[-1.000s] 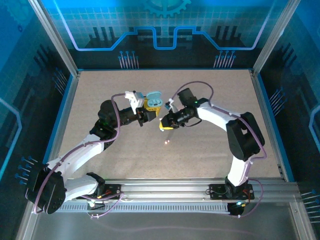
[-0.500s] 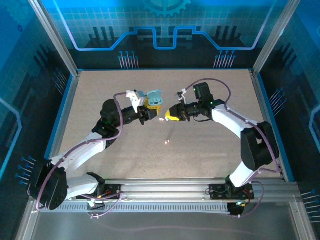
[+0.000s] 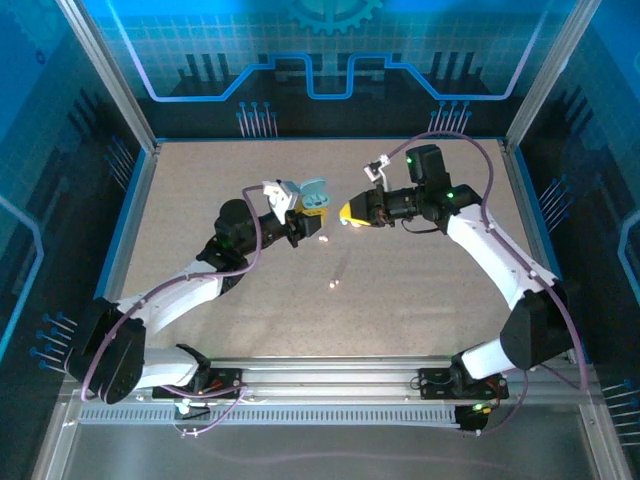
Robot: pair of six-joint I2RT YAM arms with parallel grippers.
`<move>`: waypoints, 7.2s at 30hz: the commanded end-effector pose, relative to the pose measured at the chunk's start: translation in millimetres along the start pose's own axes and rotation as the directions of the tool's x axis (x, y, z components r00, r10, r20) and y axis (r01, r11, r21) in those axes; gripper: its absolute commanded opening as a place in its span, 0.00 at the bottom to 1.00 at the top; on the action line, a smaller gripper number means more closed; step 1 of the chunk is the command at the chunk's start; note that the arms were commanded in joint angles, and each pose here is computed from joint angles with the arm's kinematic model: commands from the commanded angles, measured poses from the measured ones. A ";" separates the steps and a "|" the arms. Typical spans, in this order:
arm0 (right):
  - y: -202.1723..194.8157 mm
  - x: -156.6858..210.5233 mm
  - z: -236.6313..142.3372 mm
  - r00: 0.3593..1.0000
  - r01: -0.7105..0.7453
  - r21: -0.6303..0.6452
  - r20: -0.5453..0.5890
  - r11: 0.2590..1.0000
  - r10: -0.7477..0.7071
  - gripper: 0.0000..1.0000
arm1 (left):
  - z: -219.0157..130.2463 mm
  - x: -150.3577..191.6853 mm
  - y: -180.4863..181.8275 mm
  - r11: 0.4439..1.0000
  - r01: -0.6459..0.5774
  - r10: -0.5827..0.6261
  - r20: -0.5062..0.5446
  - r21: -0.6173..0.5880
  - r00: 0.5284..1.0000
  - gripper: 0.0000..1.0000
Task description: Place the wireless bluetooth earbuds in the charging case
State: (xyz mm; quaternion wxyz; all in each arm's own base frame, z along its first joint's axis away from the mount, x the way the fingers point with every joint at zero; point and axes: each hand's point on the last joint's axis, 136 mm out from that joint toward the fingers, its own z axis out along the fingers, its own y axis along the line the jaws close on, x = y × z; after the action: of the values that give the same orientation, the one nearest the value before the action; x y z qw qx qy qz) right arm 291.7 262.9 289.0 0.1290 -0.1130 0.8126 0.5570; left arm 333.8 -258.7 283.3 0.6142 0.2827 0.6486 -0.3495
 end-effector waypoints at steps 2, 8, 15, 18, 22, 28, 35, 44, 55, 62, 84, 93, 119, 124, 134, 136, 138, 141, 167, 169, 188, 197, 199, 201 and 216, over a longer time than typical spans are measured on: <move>23.7 -2.1 -19.3 0.998 0.051 0.007 0.037 0.999 -0.051 0.17 | 7.9 -15.8 -1.1 0.997 -0.072 0.073 0.056 -0.019 0.996 0.34; 48.8 -5.7 -23.8 0.987 0.140 0.015 0.073 0.990 -0.141 0.17 | 19.2 -11.5 -14.2 0.992 -0.126 0.126 0.047 0.005 0.991 0.35; 52.3 -9.5 -10.1 0.980 0.182 0.069 0.069 0.981 -0.187 0.17 | 24.9 -13.2 -27.2 0.986 -0.165 0.164 0.062 0.023 0.985 0.35; 49.6 -11.1 -3.5 0.976 0.197 0.113 0.068 0.974 -0.205 0.17 | 25.9 -14.5 -29.9 0.985 -0.169 0.167 0.069 0.026 0.984 0.35; 44.9 -12.8 4.3 0.973 0.208 0.166 0.066 0.964 -0.221 0.17 | 26.5 -13.7 -32.5 0.986 -0.165 0.162 0.070 0.032 0.984 0.35; 39.9 -14.8 12.3 0.968 0.220 0.219 0.073 0.951 -0.241 0.17 | 26.5 -14.5 -34.5 0.987 -0.157 0.154 0.080 0.041 0.985 0.35; 41.2 -16.0 19.5 0.967 0.227 0.217 0.069 0.949 -0.246 0.17 | 26.9 -14.1 -36.8 0.987 -0.154 0.150 0.084 0.049 0.985 0.35; 39.6 -21.3 21.9 0.964 0.226 0.242 0.083 0.944 -0.252 0.17 | 26.4 -13.7 -37.4 0.987 -0.155 0.150 0.085 0.051 0.985 0.35; 24.7 -14.7 31.7 0.968 0.225 0.297 0.041 0.928 -0.248 0.18 | 27.1 -16.5 -40.2 0.987 -0.149 0.143 0.097 0.056 0.985 0.35; 18.3 -12.4 32.8 0.965 0.236 0.347 0.024 0.908 -0.260 0.19 | 25.3 -19.8 -39.3 0.987 -0.152 0.146 0.109 0.045 0.983 0.35; 28.0 -13.3 22.4 0.956 0.258 0.392 0.028 0.883 -0.292 0.30 | 23.9 -21.9 -38.9 0.987 -0.157 0.152 0.110 0.037 0.982 0.34; 26.5 -15.9 14.2 0.956 0.243 0.434 0.046 0.867 -0.291 0.32 | 24.0 -22.6 -38.3 0.986 -0.161 0.156 0.107 0.034 0.982 0.34; 33.9 -9.4 16.2 0.957 0.261 0.399 0.013 0.879 -0.290 0.33 | 24.4 -22.3 -37.6 0.986 -0.163 0.159 0.102 0.030 0.982 0.34; 31.3 -11.0 12.7 0.956 0.254 0.423 0.026 0.870 -0.293 0.34 | 23.8 -23.1 -38.2 0.986 -0.164 0.160 0.106 0.031 0.981 0.34; 52.7 -12.9 1.9 0.935 0.292 0.388 0.077 0.874 -0.346 0.37 | 22.3 -22.4 -37.9 0.986 -0.166 0.163 0.104 0.027 0.981 0.34; 57.0 -14.1 -3.7 0.924 0.303 0.393 0.102 0.868 -0.368 0.38 | 22.1 -22.7 -37.6 0.986 -0.167 0.163 0.105 0.026 0.981 0.34; 58.8 -14.8 -9.4 0.914 0.311 0.400 0.124 0.862 -0.387 0.38 | 22.1 -23.0 -38.0 0.986 -0.167 0.163 0.107 0.028 0.981 0.34; 62.5 -17.9 -22.2 0.891 0.314 0.426 0.177 0.849 -0.419 0.39 | 21.8 -22.6 -39.4 0.985 -0.172 0.167 0.109 0.035 0.980 0.34; 22.6 -34.2 -23.4 0.984 0.100 0.254 0.116 0.962 -0.133 0.56 | 20.3 -24.8 -63.6 0.963 -0.162 0.137 0.125 0.216 0.983 0.35; 24.6 -29.4 -24.4 0.983 0.115 0.243 0.108 0.963 -0.145 0.56 | 20.2 -27.0 -60.7 0.965 -0.155 0.129 0.131 0.210 0.983 0.35; 27.2 -2.7 -1.3 0.999 0.016 -0.057 -0.039 0.998 -0.018 0.55 | 20.4 -35.7 -56.4 0.967 -0.118 0.083 0.159 0.224 0.984 0.35; 19.5 -4.1 4.8 0.998 -0.017 -0.065 -0.056 0.998 0.013 0.35 | 21.5 -34.7 -55.6 0.968 -0.115 0.082 0.153 0.223 0.985 0.36; 16.7 -5.7 4.8 0.999 -0.020 -0.054 -0.047 0.998 0.018 0.29 | 22.1 -33.1 -55.2 0.968 -0.114 0.083 0.143 0.223 0.986 0.38; 13.0 -7.8 3.6 0.999 -0.029 -0.041 -0.033 0.999 0.028 0.26 | 22.5 -29.9 -54.4 0.969 -0.113 0.085 0.133 0.220 0.987 0.38; -31.5 -29.6 -28.6 0.980 -0.118 0.045 0.169 0.992 0.109 0.15 | 25.7 -8.6 -40.3 0.984 -0.095 0.090 0.044 0.151 0.995 0.72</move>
State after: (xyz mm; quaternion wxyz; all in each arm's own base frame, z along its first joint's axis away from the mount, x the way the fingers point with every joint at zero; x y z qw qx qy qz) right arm 317.9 244.1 272.3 0.1227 -0.0343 0.8204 0.5574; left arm 313.6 -304.0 286.7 0.6058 0.3530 0.5993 -0.3863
